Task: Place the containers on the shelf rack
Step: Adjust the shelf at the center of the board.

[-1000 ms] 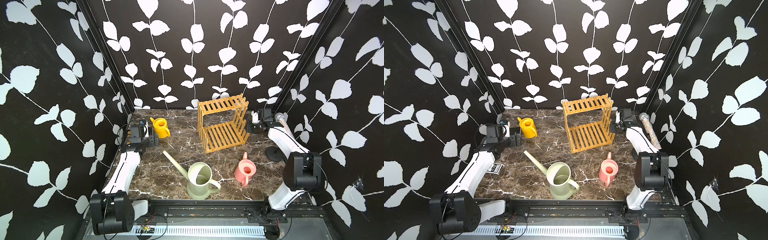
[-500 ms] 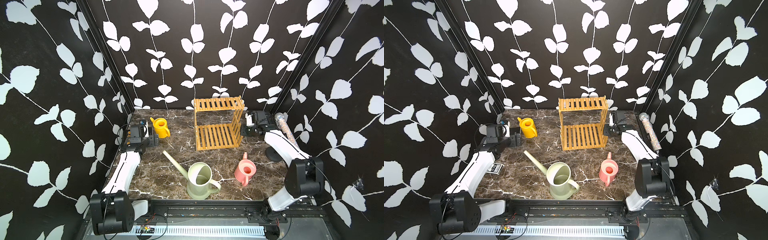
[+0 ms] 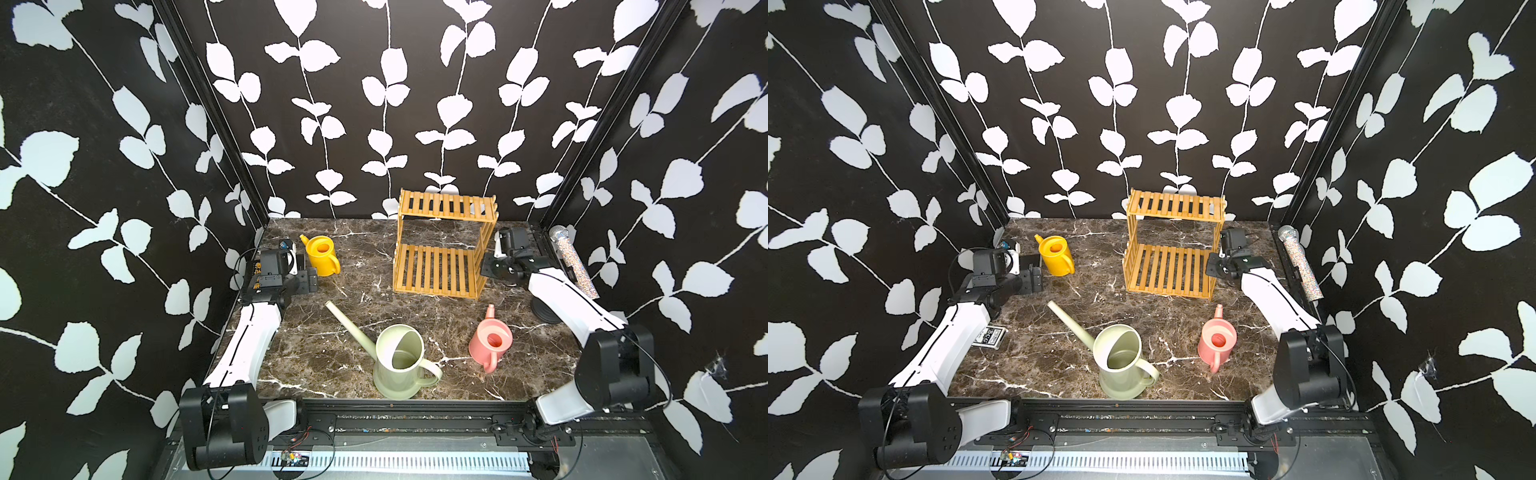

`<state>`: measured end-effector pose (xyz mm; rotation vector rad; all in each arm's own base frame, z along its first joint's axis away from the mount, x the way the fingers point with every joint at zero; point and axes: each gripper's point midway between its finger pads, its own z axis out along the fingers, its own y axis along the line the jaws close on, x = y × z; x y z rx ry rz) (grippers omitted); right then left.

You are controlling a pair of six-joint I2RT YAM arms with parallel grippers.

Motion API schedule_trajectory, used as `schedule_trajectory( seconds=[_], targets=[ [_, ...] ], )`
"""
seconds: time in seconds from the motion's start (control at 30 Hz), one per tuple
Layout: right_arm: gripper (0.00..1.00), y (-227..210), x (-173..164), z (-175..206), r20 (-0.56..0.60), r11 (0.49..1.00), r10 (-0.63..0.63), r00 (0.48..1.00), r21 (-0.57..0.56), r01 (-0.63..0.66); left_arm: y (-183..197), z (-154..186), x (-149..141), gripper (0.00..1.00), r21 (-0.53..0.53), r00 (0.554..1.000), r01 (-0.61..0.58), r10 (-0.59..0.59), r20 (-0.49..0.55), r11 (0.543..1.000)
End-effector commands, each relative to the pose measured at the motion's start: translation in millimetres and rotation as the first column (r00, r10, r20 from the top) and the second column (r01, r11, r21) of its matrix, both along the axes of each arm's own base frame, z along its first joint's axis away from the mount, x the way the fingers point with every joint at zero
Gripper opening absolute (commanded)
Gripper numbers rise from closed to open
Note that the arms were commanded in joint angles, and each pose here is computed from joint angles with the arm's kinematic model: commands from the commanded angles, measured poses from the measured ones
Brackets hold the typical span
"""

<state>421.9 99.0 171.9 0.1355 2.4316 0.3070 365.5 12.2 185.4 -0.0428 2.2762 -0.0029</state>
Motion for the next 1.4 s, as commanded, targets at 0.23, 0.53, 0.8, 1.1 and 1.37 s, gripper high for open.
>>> schedule_trajectory(
  seconds=[0.23,0.53,0.8,1.1,1.37],
  targets=[
    [0.09,46,25,34,0.108,0.983,0.181,0.977,0.015,-0.184,2,9,-2,0.98,-0.002,0.999,-0.007,0.008,0.031,1.0],
    [0.05,26,27,30,0.087,0.999,0.035,0.996,0.006,-0.035,3,8,-2,0.98,0.002,1.0,-0.008,0.008,0.029,1.0],
    [0.03,22,29,32,0.109,0.999,-0.024,0.994,0.027,0.021,3,7,-2,0.98,0.0,1.0,-0.006,0.006,0.028,1.0],
    [0.04,38,41,32,0.121,0.994,0.107,0.987,-0.003,-0.107,3,8,-2,0.98,0.003,0.999,-0.006,0.006,0.031,1.0],
    [0.04,44,46,32,0.106,0.987,0.158,0.982,-0.025,-0.157,3,7,-2,0.98,0.003,1.0,-0.006,0.006,0.03,1.0]
  ],
)
